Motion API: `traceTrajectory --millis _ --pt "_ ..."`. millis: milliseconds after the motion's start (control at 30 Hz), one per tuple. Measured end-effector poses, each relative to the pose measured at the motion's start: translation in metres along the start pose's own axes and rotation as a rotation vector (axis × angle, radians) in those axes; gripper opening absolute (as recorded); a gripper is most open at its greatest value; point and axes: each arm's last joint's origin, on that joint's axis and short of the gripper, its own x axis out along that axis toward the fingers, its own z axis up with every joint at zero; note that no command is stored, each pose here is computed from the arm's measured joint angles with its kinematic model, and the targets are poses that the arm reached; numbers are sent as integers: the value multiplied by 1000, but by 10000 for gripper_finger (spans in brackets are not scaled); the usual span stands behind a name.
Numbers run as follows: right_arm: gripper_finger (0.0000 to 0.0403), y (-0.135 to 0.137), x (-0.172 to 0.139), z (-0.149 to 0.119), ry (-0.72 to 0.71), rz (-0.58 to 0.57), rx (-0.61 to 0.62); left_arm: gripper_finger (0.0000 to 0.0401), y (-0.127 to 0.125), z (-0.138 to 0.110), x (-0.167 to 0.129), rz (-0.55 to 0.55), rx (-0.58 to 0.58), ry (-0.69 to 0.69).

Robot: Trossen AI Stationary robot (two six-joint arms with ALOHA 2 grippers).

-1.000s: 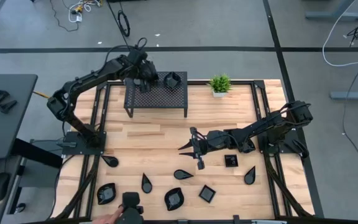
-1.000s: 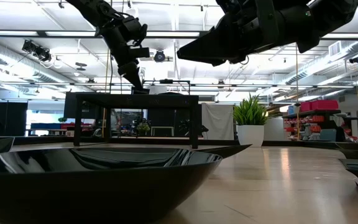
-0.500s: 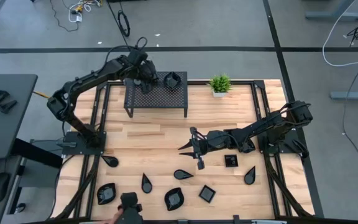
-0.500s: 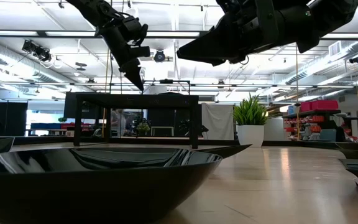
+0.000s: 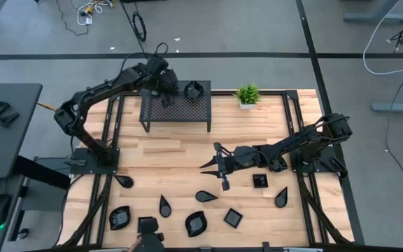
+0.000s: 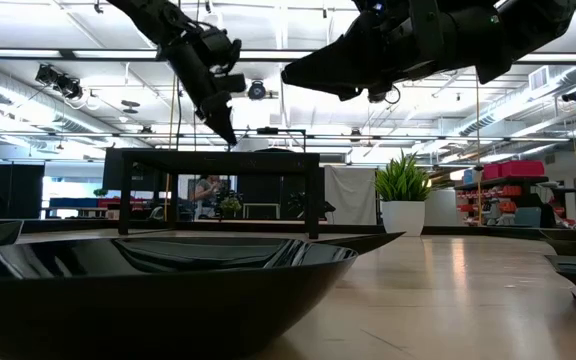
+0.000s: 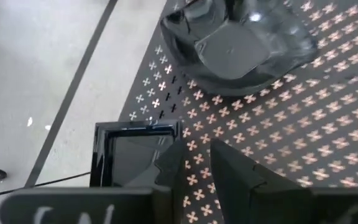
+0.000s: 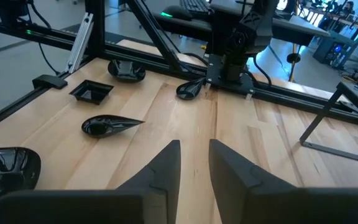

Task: Pick & Place Mini shaped plates
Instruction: Stack the black square plate on top of the square plate on the shelf

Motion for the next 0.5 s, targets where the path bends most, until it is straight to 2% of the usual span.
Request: traceTrajectory --millis 133,333,500 --pt "86 0 0 0 -3 -1 0 87 2 -5 13 -14 52 41" --pt "86 0 0 0 -3 0 20 162 1 -7 23 -23 84 61" --pt "86 0 0 0 -3 0 19 207 3 -7 23 33 86 94"
